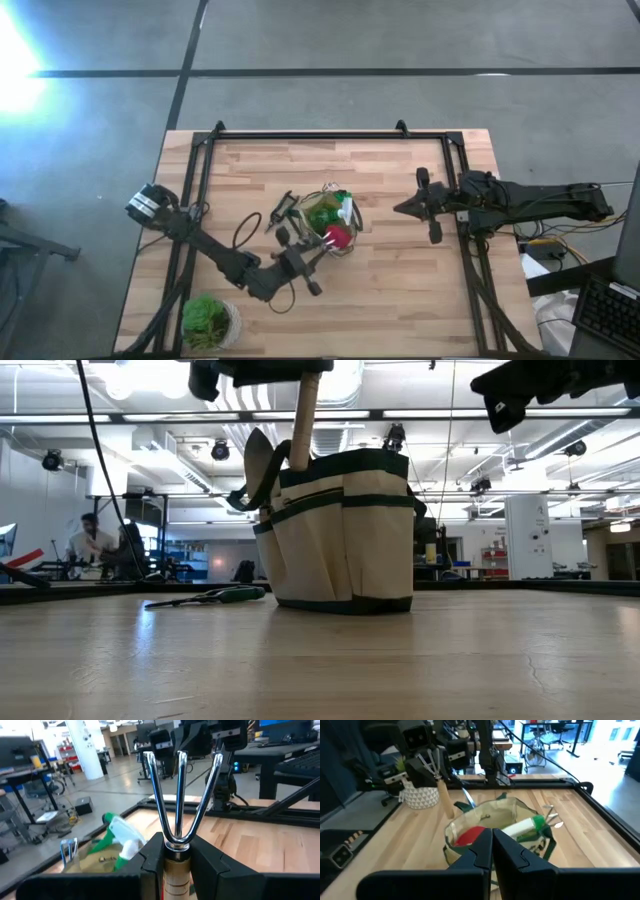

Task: Pick & Place Garden tools in Gardening bag
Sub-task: Put the hand rake into the pocket of the gardening bag

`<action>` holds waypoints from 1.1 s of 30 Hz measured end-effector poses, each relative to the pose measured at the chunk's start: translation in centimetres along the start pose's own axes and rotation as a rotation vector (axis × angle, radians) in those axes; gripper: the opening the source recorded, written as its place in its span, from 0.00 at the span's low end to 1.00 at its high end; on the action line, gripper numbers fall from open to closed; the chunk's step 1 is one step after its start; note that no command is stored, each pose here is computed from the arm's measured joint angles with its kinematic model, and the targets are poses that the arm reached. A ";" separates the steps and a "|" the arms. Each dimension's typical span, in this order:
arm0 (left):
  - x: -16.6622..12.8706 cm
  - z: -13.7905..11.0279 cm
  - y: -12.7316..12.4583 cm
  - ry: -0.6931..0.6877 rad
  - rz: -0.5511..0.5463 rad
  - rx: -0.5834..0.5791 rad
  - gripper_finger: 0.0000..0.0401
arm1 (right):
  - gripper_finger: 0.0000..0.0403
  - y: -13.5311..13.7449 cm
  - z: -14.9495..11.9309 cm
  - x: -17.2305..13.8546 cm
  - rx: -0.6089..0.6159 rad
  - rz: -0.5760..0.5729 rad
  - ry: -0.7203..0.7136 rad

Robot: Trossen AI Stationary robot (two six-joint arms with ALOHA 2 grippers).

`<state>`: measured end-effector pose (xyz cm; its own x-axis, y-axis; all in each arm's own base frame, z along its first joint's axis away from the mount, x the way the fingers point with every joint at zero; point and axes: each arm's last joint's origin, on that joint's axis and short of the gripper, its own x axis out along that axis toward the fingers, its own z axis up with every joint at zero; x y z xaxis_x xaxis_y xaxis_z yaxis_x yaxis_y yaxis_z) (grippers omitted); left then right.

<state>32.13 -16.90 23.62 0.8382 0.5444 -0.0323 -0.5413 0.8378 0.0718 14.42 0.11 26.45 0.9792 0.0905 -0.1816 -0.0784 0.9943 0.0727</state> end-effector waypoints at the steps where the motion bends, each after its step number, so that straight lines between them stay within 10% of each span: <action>1: 0.0 -0.1 0.0 0.007 0.003 -0.010 0.17 | 0.02 -0.1 -0.1 0.1 -0.004 -0.005 0.006; 33: 1.6 -2.6 -3.6 0.015 0.307 0.042 0.17 | 0.02 -4.0 -1.1 2.7 0.001 -0.106 0.115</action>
<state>35.30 -18.95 20.71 0.6346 0.7727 -0.0176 -0.7657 0.6316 0.1213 17.19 -3.52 24.59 0.9540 -0.0087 -0.2996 0.0242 0.9986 0.0479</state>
